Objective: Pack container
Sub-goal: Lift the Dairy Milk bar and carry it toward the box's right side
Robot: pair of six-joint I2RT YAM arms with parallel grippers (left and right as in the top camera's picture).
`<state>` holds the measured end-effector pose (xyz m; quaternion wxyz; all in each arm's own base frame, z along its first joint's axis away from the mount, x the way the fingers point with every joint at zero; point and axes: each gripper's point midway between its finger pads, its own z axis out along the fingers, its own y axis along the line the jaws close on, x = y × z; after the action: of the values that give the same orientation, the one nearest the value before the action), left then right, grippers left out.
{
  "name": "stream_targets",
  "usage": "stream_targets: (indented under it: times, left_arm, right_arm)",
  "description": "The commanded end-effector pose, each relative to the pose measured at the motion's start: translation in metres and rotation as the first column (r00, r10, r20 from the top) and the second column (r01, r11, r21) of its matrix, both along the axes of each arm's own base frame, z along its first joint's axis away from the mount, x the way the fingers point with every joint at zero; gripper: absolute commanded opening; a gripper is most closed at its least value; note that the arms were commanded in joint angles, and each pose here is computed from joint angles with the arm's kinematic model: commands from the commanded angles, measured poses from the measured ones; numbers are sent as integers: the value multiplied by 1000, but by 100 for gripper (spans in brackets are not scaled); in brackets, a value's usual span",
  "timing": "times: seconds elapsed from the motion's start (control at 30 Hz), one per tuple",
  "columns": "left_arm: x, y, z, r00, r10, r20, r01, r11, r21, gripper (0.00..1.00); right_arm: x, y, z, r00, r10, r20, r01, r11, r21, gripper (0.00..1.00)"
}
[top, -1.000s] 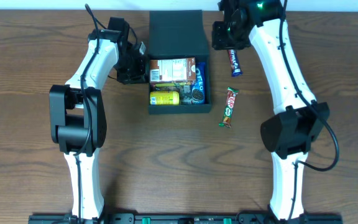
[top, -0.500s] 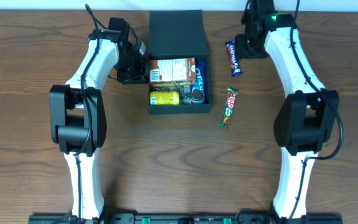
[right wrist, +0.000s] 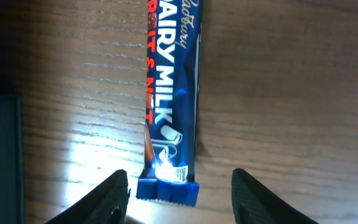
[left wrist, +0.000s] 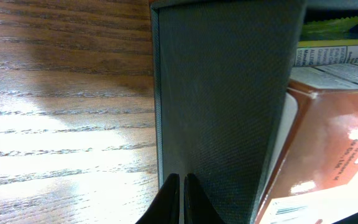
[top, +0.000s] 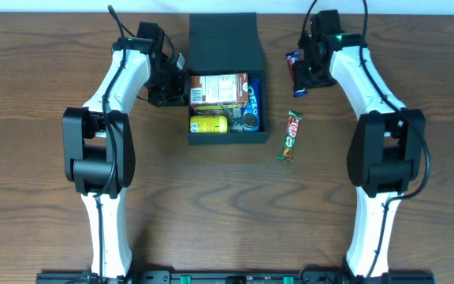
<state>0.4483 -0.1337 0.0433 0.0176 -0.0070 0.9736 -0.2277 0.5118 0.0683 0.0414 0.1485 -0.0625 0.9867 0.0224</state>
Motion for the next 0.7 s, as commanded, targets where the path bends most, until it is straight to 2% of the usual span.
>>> stream_targets:
  times: [0.0, 0.67]
  left_arm:
    - [-1, -1, 12, 1000, -1, 23, 1, 1000, 7, 6]
    - [0, 0, 11, 1000, 7, 24, -7, 1000, 13, 6]
  right_arm:
    - [-2, 5, -7, 999, 34, -2, -34, 999, -3, 55]
    - [10, 19, -34, 998, 56, 31, -58, 998, 35, 54]
